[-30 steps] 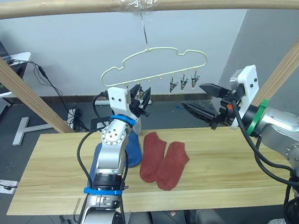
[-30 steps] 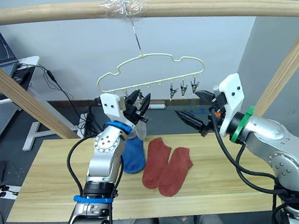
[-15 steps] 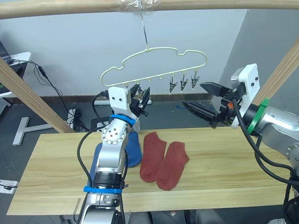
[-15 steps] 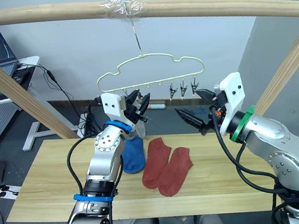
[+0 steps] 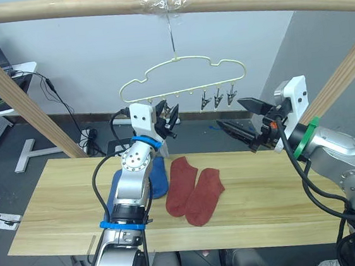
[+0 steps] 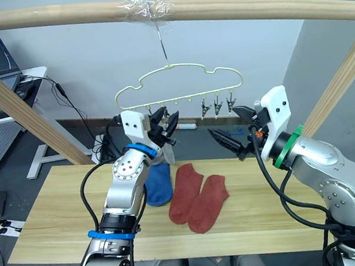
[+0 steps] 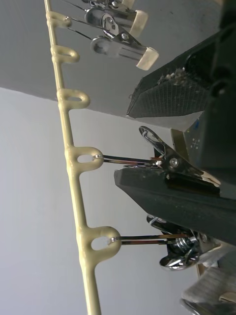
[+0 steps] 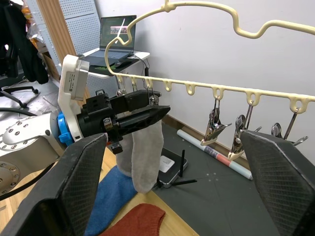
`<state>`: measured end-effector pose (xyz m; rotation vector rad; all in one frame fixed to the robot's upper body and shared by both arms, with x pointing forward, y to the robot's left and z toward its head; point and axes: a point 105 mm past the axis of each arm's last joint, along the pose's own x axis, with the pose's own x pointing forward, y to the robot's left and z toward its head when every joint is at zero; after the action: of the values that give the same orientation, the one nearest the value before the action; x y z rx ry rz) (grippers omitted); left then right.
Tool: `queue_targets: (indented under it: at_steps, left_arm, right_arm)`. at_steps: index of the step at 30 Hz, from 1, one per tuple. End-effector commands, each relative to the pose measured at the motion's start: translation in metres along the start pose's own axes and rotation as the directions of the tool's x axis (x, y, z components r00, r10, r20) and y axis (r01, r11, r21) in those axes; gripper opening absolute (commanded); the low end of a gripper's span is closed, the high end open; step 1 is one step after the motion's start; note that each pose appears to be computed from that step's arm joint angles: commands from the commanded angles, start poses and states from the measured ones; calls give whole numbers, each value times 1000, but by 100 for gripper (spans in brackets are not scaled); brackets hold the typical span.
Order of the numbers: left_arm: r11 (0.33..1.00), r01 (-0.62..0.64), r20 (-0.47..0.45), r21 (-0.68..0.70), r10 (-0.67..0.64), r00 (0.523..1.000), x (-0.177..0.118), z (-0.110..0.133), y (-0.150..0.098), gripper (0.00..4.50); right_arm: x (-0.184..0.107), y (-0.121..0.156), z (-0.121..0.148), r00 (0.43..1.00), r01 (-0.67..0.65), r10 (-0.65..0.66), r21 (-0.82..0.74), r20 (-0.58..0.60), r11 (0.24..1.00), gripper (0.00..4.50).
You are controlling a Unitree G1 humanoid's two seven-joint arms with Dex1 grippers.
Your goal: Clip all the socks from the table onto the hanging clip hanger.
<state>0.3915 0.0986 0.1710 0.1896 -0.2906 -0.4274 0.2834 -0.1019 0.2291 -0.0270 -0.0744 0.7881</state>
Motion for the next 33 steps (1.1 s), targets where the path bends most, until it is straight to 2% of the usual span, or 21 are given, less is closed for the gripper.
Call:
queue_targets:
  at_steps: [1,10,15,17,27,32,33]
  left_arm:
    - [1000,13,20,20,-14,1000,3,8,-2,190]
    - [1000,12,22,18,-12,1000,2,8,-2,190]
    - [1000,11,25,9,-11,1000,2,9,-1,50]
    - [1000,12,24,7,-12,1000,1,9,-1,29]
    - [997,33,3,-76,-32,999,-3,6,-3,29]
    - [998,21,7,-60,-20,1000,-6,7,0,29]
    - [998,19,11,-58,-18,1000,-5,8,1,64]
  right_arm:
    - [-2,0,13,999,1,0,-31,52,1000,450]
    - [-2,0,13,999,0,1,-27,53,1000,450]
    - [-2,0,13,998,-1,2,-24,55,1000,450]
    - [-2,0,13,998,0,1,-23,55,1000,450]
    - [-1,3,0,1000,1,-1,-8,24,1000,450]
    - [-1,4,3,999,-3,3,-12,32,1000,450]
    - [0,4,4,999,-3,3,-14,34,1000,450]
